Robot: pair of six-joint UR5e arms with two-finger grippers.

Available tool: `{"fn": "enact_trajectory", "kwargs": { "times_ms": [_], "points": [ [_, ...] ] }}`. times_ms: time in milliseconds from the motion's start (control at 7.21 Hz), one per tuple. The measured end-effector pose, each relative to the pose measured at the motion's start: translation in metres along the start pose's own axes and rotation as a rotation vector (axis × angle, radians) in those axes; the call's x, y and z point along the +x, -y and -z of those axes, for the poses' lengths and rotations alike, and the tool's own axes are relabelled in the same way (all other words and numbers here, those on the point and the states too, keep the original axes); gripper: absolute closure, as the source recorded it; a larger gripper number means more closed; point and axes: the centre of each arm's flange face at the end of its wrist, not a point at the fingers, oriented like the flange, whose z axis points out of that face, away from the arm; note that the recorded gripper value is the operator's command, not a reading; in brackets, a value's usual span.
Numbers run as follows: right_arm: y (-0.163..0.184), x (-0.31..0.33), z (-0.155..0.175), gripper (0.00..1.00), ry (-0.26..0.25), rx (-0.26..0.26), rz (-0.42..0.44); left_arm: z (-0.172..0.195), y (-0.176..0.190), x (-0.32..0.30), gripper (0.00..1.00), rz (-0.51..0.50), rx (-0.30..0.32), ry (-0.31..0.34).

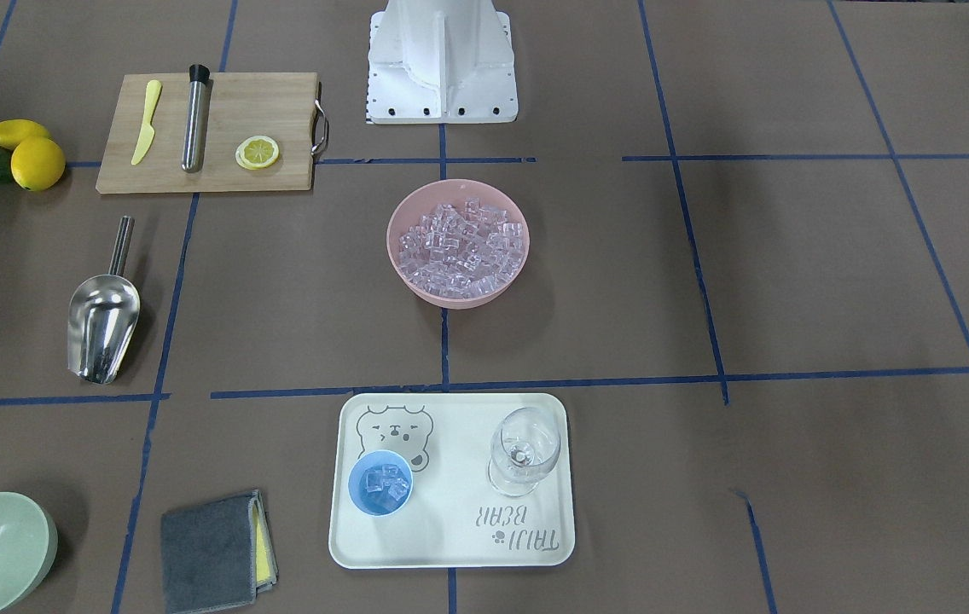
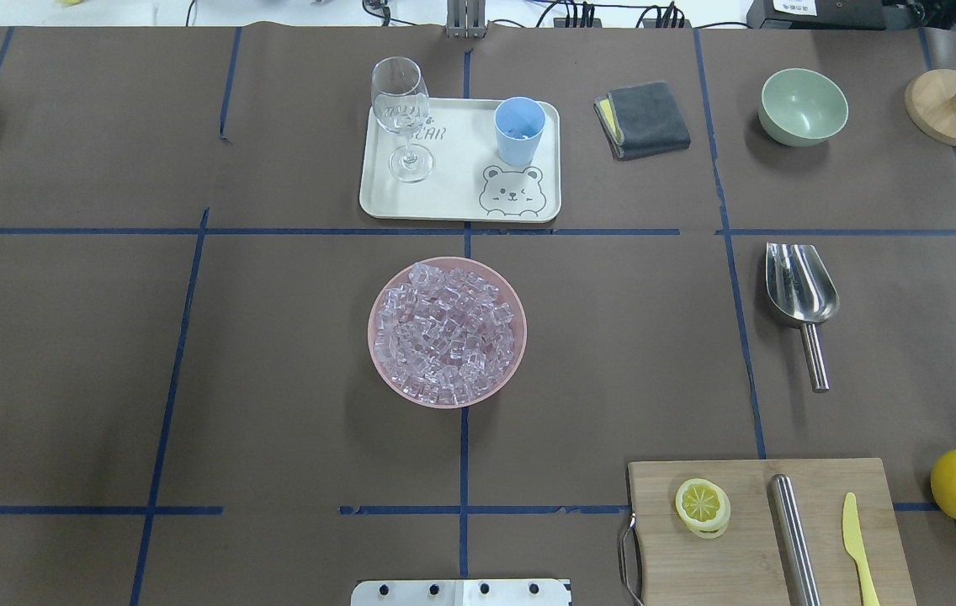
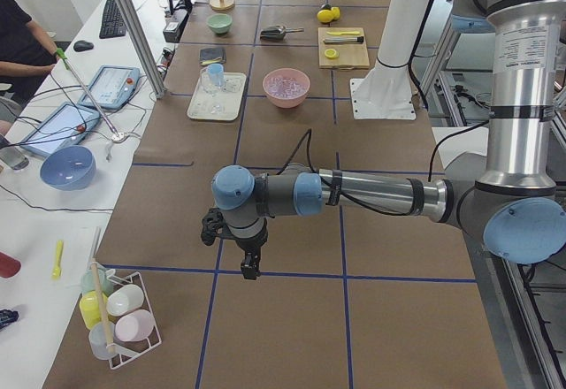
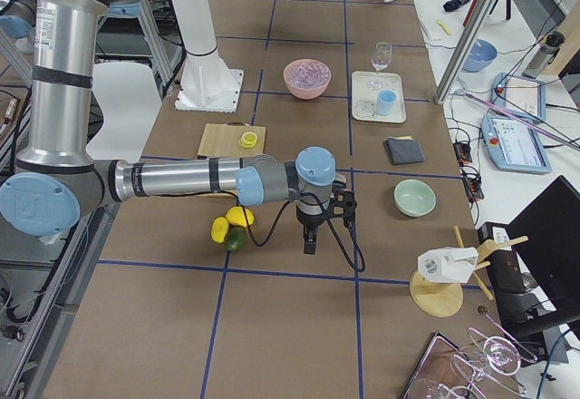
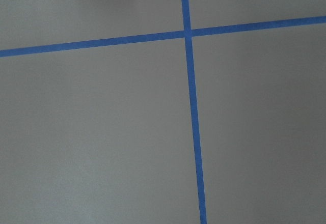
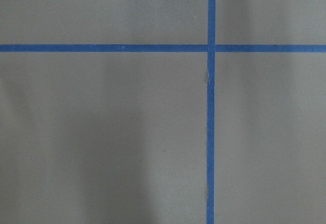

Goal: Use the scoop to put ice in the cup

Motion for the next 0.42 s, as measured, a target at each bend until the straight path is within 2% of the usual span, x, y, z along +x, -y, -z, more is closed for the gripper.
{"fn": "enact_trajectory", "kwargs": {
  "times_ms": [416],
  "points": [
    [-0.0001,0.0008,-0.0009,0.00,0.000,-0.002,-0.002,0.0013,0.0010,0.0008,0.00,-0.003,0.003,0.003]
  ]
}}
